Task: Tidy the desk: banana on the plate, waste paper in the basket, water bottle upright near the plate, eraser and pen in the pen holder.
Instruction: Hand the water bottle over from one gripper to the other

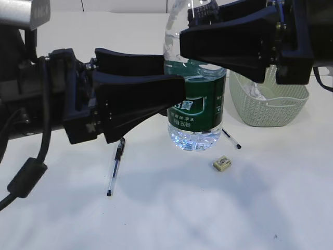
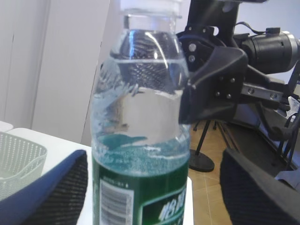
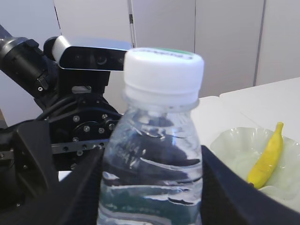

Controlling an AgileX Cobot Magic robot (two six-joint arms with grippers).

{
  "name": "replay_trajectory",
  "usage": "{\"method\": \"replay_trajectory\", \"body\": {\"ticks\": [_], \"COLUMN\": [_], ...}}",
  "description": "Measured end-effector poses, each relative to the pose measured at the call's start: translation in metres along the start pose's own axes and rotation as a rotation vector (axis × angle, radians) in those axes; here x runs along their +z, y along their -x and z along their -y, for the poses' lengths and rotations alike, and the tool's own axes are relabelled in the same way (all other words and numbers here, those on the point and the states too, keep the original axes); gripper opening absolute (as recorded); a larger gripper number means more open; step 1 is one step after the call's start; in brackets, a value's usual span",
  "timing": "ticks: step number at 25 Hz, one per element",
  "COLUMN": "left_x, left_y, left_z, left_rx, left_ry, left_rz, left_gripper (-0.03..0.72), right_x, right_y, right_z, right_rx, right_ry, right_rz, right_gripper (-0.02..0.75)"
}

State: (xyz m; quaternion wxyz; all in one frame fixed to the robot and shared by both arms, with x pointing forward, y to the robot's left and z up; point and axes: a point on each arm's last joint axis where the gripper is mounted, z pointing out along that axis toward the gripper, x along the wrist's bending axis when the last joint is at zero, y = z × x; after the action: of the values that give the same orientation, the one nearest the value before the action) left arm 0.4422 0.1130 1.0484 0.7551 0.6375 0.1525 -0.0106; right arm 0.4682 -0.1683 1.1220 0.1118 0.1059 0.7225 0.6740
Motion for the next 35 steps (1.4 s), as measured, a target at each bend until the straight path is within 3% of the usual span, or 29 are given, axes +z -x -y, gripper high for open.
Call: {"method": "replay_trajectory", "body": {"ticks": [15, 35], "left_x": [0.029, 0.037], "left_y": [-0.017, -0.020], "left_z": [0.008, 0.017], "left_rx": [-0.062, -0.098], "left_ry": [-0.009, -0.017], "left_rz": [0.025, 0.033], "left_gripper": [0.630, 0.623], "right_x": [0.000, 0.000], "right_y": [0.000, 0.000], "right_z": [0.000, 0.001], "right_rx": [-0.002, -0.012], "right_ry": [-0.001, -0.007], "right_rz": [-0.003, -0.005], "right_gripper": [0.408, 0.407]}}
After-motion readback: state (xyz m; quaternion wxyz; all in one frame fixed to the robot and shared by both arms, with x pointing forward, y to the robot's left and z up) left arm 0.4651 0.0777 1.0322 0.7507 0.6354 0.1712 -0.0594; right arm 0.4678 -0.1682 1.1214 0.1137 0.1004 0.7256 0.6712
